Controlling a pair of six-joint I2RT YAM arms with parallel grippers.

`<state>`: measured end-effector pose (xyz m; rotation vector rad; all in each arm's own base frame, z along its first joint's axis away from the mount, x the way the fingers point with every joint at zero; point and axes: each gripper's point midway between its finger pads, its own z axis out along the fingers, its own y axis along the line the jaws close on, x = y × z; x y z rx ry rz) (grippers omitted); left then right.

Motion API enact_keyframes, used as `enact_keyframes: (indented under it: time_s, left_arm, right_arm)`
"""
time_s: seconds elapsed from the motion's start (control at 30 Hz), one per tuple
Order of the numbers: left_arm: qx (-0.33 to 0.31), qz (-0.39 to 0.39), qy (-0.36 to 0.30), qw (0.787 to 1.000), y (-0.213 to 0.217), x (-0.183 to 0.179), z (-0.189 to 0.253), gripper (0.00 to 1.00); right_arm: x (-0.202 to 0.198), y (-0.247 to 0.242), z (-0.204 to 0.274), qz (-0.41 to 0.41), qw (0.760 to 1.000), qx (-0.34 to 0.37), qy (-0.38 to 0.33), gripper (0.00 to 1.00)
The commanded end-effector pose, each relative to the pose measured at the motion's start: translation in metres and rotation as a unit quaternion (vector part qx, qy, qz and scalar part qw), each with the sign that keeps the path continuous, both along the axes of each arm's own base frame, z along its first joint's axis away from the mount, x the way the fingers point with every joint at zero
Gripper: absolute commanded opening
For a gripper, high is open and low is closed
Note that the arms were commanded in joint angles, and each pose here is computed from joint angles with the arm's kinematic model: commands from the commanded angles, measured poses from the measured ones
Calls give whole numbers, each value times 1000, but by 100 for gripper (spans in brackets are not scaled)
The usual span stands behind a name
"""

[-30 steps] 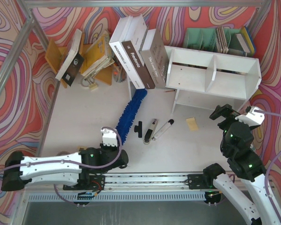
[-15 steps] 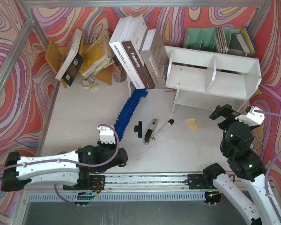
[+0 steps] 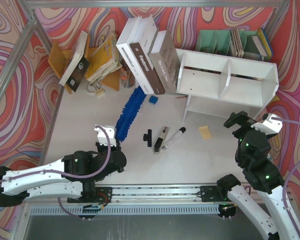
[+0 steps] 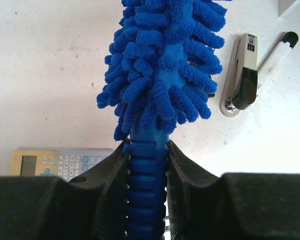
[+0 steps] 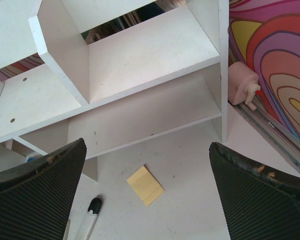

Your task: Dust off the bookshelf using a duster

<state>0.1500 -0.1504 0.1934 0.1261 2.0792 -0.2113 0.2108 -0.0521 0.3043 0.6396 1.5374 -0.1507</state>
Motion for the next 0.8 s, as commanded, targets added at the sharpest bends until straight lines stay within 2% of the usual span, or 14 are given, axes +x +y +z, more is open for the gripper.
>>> enact_keyframes:
  time_s: [0.0, 0.43, 0.77]
  left_arm:
    - [-5, 50, -83, 995, 11, 24, 39, 0]
    - [5, -46, -61, 997, -67, 24, 48, 0]
    - [8, -128, -20, 991, -132, 5, 32, 0]
  right_arm:
    - [-3, -3, 2, -5, 1000, 0, -5, 99]
    - [-3, -3, 2, -6, 1000, -2, -6, 99]
    - [-4, -4, 3, -7, 1000, -3, -7, 99]
